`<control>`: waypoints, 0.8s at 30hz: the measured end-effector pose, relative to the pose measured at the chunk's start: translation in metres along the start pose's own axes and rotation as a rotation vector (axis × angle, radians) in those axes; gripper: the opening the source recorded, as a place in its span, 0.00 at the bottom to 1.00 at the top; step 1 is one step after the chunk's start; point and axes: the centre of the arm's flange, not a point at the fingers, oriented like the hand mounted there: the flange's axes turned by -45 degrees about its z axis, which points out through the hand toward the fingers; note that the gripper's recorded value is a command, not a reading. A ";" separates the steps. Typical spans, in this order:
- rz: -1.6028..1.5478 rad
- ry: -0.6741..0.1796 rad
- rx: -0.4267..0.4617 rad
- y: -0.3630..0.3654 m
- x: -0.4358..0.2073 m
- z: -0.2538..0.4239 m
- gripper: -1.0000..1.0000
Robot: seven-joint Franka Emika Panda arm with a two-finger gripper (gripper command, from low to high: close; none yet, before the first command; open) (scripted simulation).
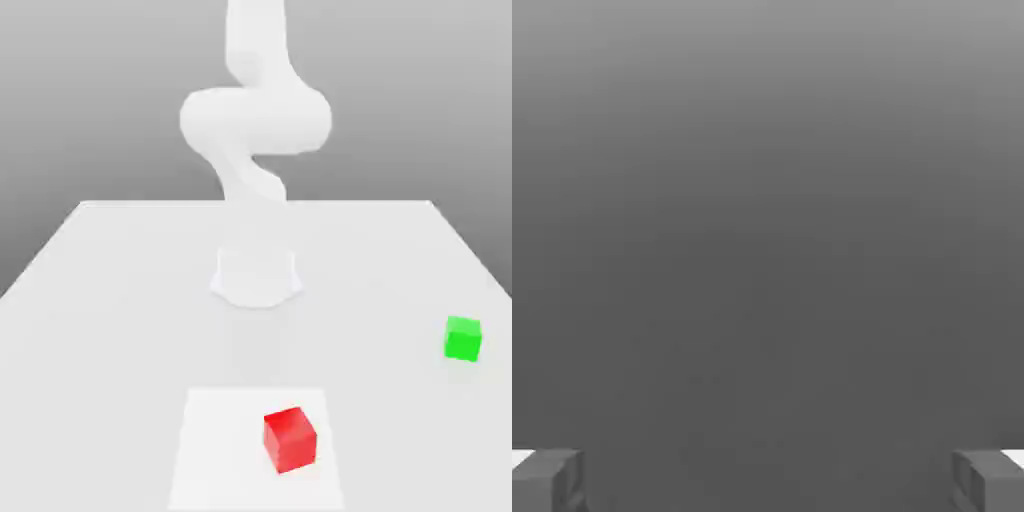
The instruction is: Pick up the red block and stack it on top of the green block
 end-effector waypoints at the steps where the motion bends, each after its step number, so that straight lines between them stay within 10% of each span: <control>1: 0.044 -0.029 -0.003 -0.001 -0.003 0.020 0.50; 24: 0.933 -0.558 -0.380 -0.007 -0.231 0.352 0.50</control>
